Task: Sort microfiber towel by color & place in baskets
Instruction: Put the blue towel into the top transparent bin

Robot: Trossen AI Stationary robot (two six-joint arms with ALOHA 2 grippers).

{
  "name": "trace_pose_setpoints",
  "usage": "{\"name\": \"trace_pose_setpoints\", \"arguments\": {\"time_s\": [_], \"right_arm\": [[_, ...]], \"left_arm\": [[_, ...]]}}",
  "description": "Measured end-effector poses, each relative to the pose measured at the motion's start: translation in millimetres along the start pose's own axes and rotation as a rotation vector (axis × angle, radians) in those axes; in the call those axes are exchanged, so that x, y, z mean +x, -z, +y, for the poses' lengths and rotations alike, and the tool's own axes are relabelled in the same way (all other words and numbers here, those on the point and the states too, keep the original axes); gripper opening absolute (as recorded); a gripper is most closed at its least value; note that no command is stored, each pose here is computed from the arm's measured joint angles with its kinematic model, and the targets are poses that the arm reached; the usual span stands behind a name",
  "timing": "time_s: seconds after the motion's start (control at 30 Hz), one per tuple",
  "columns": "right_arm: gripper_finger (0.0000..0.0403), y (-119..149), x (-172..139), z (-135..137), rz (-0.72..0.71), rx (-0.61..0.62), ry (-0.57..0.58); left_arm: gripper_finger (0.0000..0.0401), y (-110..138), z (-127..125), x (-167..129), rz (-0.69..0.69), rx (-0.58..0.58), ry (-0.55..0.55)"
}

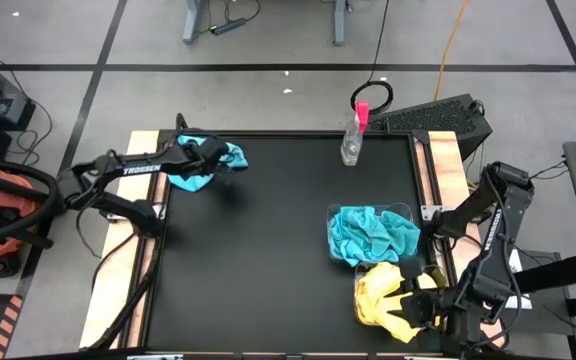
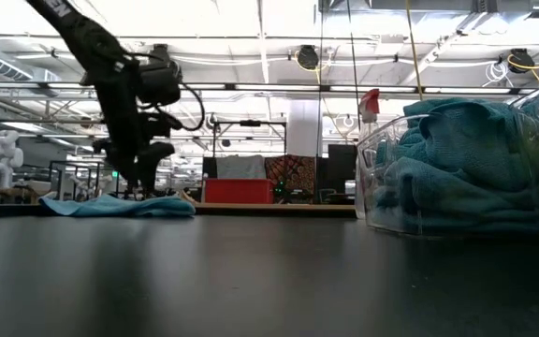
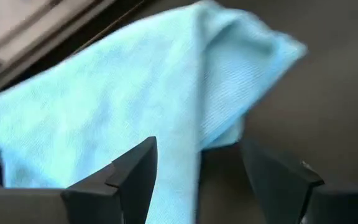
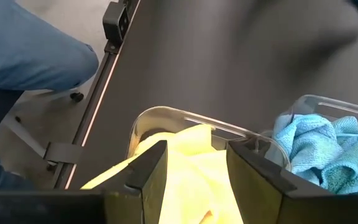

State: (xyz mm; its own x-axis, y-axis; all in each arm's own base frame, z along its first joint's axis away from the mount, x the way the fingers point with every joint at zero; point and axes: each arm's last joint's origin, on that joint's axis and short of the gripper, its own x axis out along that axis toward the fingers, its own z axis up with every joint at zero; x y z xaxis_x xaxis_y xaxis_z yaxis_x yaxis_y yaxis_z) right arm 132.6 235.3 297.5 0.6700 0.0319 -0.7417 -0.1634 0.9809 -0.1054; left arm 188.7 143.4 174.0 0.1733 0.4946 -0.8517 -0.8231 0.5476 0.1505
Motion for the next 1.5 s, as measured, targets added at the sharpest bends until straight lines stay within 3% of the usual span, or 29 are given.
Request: {"name": "trace_pose_setpoints", "arguments": {"time_s": [0.23, 0.6, 0.93, 1.17, 1.5], "right_arm": [[0.0157, -0.9, 0.2, -0.1, -0.018, -0.010, 0.011], [0.0157, -1.5, 0.1, -0.4, -0.032, -0.026, 0.025], [0.0157, -2.4, -0.1, 0.3, -0.048, -0.022, 0.027], [0.0157, -2.7, -0.1, 0.5, -0.053, -0.019, 0.028], [0.0157, -3.8, -0.2, 0.8, -0.071, -0.019, 0.034]], "left_arm": [[0.0260, 11.6, 24.6, 17.4, 0.024, -0.119, -0.049], [0.0378, 6.6, 45.2, 24.1, -0.009, -0.223, -0.035], [0.0381, 9.6, 43.4, 49.7, 0.054, -0.260, -0.043], [0.0332, 5.0, 35.7, 62.1, 0.026, -0.275, 0.016], [0.0163, 6.9, 31.7, 63.9, 0.063, -0.282, 0.111]]}}
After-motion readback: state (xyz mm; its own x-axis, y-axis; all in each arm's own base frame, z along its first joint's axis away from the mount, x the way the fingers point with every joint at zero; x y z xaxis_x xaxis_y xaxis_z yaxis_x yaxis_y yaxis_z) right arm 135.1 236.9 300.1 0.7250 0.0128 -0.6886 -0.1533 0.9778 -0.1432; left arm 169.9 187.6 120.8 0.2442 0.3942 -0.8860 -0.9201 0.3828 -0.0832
